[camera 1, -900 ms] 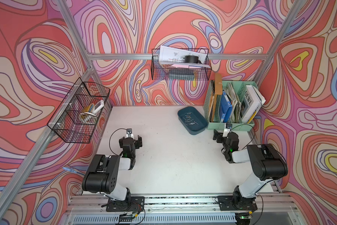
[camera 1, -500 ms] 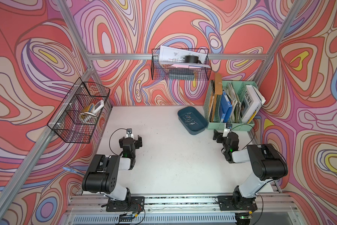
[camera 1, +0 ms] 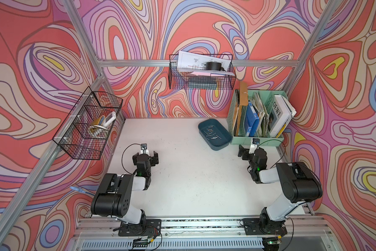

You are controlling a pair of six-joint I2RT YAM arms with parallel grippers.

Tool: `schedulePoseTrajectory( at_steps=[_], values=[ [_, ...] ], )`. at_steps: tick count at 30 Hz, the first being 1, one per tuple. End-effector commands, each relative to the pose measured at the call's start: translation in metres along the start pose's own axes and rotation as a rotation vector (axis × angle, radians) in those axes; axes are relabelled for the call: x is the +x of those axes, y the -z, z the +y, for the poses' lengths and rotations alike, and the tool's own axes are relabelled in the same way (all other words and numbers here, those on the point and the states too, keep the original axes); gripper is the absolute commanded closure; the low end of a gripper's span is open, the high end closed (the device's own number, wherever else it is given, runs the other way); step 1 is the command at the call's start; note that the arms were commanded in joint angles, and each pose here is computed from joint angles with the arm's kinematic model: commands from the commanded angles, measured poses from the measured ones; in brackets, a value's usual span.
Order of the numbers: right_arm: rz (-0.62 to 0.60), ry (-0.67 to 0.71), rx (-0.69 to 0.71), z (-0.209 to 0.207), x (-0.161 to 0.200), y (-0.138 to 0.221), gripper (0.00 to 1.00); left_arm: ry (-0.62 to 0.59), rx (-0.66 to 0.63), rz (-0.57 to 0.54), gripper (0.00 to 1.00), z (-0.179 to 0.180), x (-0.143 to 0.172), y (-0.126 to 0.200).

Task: Take out the screws from the storage box
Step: Move the storage box to the center of the board.

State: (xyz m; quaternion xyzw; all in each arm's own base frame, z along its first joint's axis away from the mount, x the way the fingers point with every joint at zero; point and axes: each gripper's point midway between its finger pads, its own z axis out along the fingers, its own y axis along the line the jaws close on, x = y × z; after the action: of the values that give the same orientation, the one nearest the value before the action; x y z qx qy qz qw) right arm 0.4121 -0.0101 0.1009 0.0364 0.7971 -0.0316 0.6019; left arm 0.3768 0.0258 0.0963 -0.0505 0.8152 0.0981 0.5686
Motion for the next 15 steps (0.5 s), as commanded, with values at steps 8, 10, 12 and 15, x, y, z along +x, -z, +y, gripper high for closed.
schedulePoseTrajectory(
  at_steps=[8, 10, 12, 15],
  values=[
    [0.379, -0.376, 0.306, -0.04, -0.022, 0.052, 0.02, 0.595, -0.097, 0.003, 0.01, 0.041, -0.064, 0.093],
    [0.417, -0.423, 0.331, -0.042, -0.021, 0.062, 0.02, 0.666, 0.015, -0.009, 0.01, 0.025, -0.067, 0.095],
    [0.413, -0.493, 0.355, -0.044, -0.026, 0.075, 0.02, 0.689, 0.154, 0.022, 0.01, 0.002, -0.076, 0.098],
    [0.4, -0.557, 0.29, -0.034, -0.043, 0.091, 0.02, 0.704, 0.172, 0.188, 0.01, -0.01, -0.075, 0.099]
  ],
)
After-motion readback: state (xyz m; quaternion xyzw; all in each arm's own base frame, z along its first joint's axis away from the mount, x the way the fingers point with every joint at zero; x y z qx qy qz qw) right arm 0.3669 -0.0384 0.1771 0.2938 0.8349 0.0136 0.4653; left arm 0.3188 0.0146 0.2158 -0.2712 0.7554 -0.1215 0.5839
